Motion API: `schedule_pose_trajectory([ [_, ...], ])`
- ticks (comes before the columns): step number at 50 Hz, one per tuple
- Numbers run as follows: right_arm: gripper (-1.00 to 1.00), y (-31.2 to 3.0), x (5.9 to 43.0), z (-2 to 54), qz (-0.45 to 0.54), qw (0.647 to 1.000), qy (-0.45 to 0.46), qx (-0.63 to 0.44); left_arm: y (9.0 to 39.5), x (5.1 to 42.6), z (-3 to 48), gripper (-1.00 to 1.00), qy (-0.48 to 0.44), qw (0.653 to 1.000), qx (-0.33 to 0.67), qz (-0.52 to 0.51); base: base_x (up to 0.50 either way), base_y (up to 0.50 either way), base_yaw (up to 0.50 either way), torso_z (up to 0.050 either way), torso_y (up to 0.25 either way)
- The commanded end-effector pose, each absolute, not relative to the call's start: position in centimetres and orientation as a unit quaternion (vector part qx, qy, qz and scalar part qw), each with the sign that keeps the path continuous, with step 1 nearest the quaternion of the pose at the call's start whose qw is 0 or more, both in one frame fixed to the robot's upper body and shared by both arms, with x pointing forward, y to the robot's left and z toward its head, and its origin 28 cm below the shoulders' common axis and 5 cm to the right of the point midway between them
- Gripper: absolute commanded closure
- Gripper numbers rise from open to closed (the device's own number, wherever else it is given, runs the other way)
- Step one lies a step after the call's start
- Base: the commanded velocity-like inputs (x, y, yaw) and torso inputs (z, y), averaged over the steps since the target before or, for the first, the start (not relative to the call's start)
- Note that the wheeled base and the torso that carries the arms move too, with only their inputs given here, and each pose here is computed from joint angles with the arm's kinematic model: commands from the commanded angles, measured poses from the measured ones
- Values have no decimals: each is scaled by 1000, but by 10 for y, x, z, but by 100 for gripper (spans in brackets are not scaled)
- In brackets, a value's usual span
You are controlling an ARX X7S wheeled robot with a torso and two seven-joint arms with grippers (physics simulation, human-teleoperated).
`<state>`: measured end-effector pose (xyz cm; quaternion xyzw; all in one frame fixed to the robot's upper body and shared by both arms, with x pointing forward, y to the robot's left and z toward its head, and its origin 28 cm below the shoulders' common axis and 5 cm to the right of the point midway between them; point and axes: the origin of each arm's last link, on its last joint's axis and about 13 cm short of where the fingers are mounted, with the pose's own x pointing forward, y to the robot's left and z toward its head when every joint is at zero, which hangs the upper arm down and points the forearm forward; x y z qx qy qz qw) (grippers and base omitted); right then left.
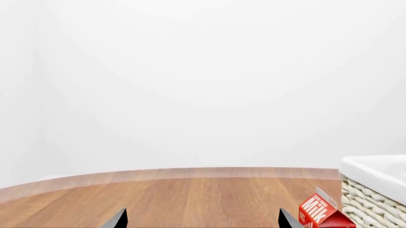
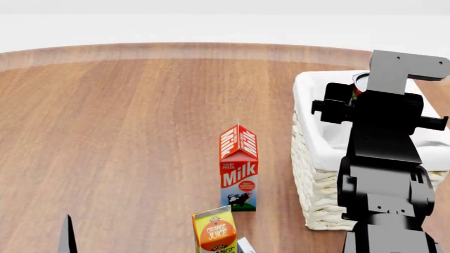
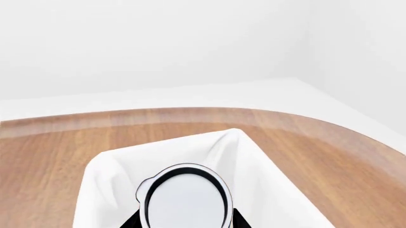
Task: Pick up the tomato sauce, and put it in the basket.
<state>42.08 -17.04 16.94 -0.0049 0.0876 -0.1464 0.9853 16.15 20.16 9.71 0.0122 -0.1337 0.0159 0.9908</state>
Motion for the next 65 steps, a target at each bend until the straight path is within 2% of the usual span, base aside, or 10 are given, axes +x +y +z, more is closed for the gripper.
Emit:
schedule_pose_trajectory([
  [1,100,-171,418,160,-142,984,103,-13,201,162,96,-100,-132,991,13,15,0,0,0,0,0],
  [25,100,-171,415,150,-138,983,121,-4,201,162,95,-100,-130,991,14,13,0,0,0,0,0],
  [26,-100,-170,415,150,-137,983,120,-3,201,162,95,-100,-130,991,14,14,0,0,0,0,0],
  [41,-100,-169,416,153,-130,986,108,1,201,162,95,-100,-130,991,14,13,0,0,0,0,0],
  [56,-100,-160,430,190,-93,995,-37,16,201,163,95,-100,-130,991,14,14,0,0,0,0,0],
  [61,-100,-156,435,215,-50,992,-114,31,200,162,95,-100,-131,991,15,14,0,0,0,0,0],
  [62,-100,-156,434,218,-48,991,-118,31,200,163,95,-100,-130,991,15,14,0,0,0,0,0],
  [63,-100,-153,427,202,-40,995,-85,38,200,162,95,-100,-131,991,15,14,0,0,0,0,0],
  [65,-100,-152,416,225,-30,990,-130,38,200,162,96,-100,-131,991,15,14,0,0,0,0,0],
])
